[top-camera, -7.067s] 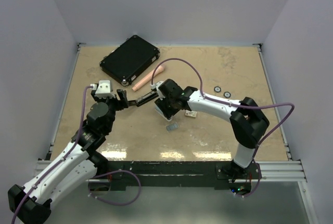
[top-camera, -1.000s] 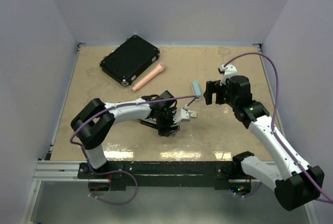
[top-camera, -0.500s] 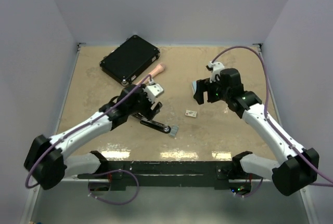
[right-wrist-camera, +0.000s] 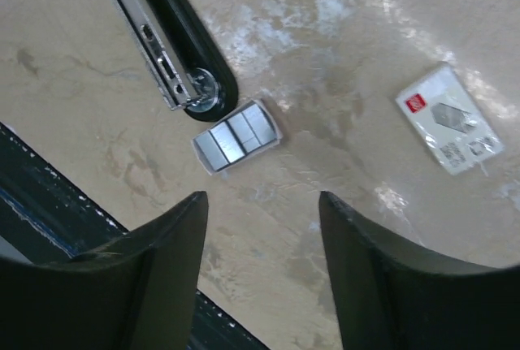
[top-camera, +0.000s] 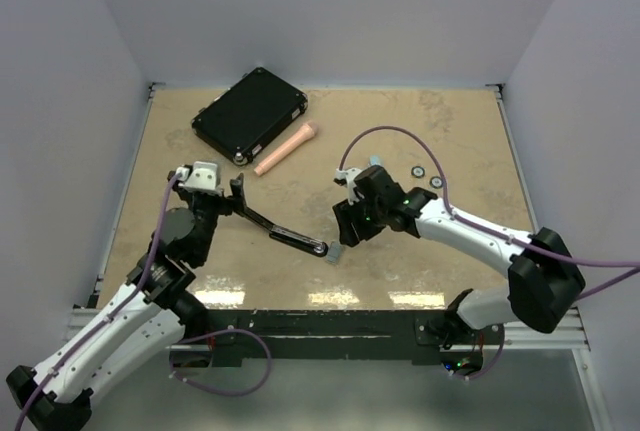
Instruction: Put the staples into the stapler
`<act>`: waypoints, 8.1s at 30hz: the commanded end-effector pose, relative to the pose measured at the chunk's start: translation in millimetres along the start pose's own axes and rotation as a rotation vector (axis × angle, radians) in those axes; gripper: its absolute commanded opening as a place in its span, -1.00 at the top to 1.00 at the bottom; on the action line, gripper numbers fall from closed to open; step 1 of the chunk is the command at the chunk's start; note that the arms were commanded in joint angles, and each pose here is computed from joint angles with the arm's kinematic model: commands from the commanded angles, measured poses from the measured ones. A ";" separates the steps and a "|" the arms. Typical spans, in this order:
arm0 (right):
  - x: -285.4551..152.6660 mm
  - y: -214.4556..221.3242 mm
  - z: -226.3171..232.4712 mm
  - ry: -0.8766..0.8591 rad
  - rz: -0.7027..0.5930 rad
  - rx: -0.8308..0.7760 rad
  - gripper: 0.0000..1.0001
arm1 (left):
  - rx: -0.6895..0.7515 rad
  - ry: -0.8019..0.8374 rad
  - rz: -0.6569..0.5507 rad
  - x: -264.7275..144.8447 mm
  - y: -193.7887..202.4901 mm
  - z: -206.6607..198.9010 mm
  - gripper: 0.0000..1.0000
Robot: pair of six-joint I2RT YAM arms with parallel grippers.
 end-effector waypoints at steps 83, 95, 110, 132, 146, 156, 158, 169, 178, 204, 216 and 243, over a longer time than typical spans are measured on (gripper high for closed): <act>72.8 11.9 34.4 0.134 0.248 -0.109 0.44 | 0.061 -0.140 -0.005 4.7 12.9 17.4 -0.69; 63.2 13.4 24.6 0.223 0.246 -0.091 0.59 | 0.061 -0.133 -0.003 5.7 13.3 16.0 -0.69; 77.8 26.6 32.7 0.138 0.305 -0.076 0.46 | 0.062 -0.128 -0.002 5.7 13.6 15.5 -0.69; 47.5 -6.1 34.4 0.182 0.211 -0.096 0.89 | 0.061 -0.125 -0.005 4.9 12.6 15.6 -0.68; 55.3 -2.1 32.8 0.137 0.212 -0.083 0.36 | 0.059 -0.120 -0.005 4.7 12.5 15.4 -0.68; 69.0 7.8 25.0 0.132 0.243 -0.079 0.35 | 0.060 -0.113 -0.004 5.2 12.5 14.2 -0.68; 70.6 9.3 25.3 0.127 0.248 -0.078 0.35 | 0.061 -0.111 -0.004 5.1 12.5 13.9 -0.68; 77.2 23.4 18.3 0.151 0.308 -0.098 0.36 | 0.062 -0.110 -0.003 5.6 12.9 13.5 -0.68; 74.8 18.2 16.3 0.176 0.294 -0.104 0.57 | 0.065 -0.110 -0.001 5.8 13.6 13.4 -0.68; 29.1 -46.2 36.3 0.122 0.100 -0.161 0.80 | 0.053 -0.111 -0.015 3.9 11.2 14.7 -0.67; 33.0 -93.5 56.2 -0.003 -0.093 -0.325 0.88 | 0.003 -0.125 -0.070 -3.1 2.5 19.1 -0.68; 87.8 -73.4 80.0 -0.130 0.019 -0.559 0.88 | -0.007 -0.164 -0.069 -2.8 4.1 23.1 -0.74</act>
Point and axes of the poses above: each gripper's point midway between its finger pads, its own x axis out along the fingers, its own z axis along the line the jaws close on, y = z × x, the point moved 5 cm from there along -x, back along the fingers, and after that the axes turned 5 degrees about -x, right-handed, at the moved point
